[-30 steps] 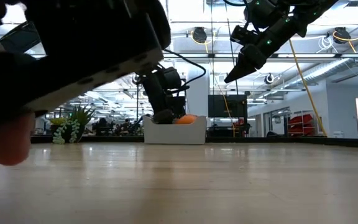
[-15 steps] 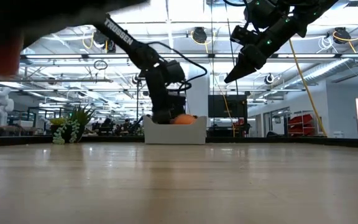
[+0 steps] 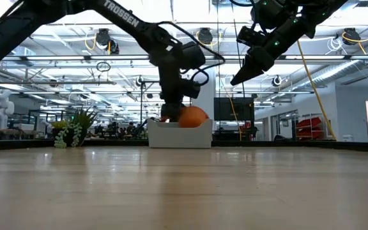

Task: Nest measuring cups in basket
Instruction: Put the stack of measuring cups into the gray bin

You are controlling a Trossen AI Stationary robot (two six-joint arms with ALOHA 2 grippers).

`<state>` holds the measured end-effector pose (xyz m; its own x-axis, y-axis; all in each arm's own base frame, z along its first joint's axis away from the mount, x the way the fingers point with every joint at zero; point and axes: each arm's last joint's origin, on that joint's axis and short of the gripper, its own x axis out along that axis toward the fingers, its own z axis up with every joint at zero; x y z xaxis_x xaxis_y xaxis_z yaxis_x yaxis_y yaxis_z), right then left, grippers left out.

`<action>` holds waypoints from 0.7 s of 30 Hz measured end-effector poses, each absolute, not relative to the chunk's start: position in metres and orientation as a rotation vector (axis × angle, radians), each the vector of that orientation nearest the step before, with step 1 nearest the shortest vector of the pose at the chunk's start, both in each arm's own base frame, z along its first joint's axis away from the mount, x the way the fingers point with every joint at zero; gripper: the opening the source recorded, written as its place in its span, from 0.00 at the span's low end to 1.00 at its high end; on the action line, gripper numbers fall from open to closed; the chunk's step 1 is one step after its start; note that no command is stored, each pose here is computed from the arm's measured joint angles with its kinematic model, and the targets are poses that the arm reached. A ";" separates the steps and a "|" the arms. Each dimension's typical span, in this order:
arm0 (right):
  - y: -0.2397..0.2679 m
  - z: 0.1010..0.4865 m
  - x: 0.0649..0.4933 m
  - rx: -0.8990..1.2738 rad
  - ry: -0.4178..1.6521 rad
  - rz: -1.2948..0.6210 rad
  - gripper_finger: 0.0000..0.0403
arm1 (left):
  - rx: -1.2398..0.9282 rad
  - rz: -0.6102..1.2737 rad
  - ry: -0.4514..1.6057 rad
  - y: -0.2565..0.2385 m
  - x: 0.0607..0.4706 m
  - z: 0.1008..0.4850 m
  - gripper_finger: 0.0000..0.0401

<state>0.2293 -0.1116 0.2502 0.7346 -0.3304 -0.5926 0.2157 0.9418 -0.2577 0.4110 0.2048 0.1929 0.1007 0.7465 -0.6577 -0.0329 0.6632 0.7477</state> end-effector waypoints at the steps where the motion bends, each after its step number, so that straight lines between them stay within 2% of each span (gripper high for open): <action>1: -0.112 0.250 0.229 -0.180 0.684 -0.301 0.74 | 0.698 0.682 1.368 0.201 0.411 0.187 0.21; 4: -0.112 0.250 0.229 -0.191 0.687 -0.297 0.74 | 0.782 0.819 1.332 0.198 0.412 0.171 0.21; 7: -0.112 0.250 0.229 -0.191 0.688 -0.297 0.74 | 0.830 0.872 1.276 0.195 0.413 0.161 0.21; 12: -0.112 0.250 0.229 -0.191 0.688 -0.298 0.74 | 0.907 0.868 1.206 0.188 0.416 0.166 0.21; 21: -0.112 0.250 0.229 -0.186 0.685 -0.303 0.74 | 0.996 0.783 1.262 0.190 0.416 0.165 0.21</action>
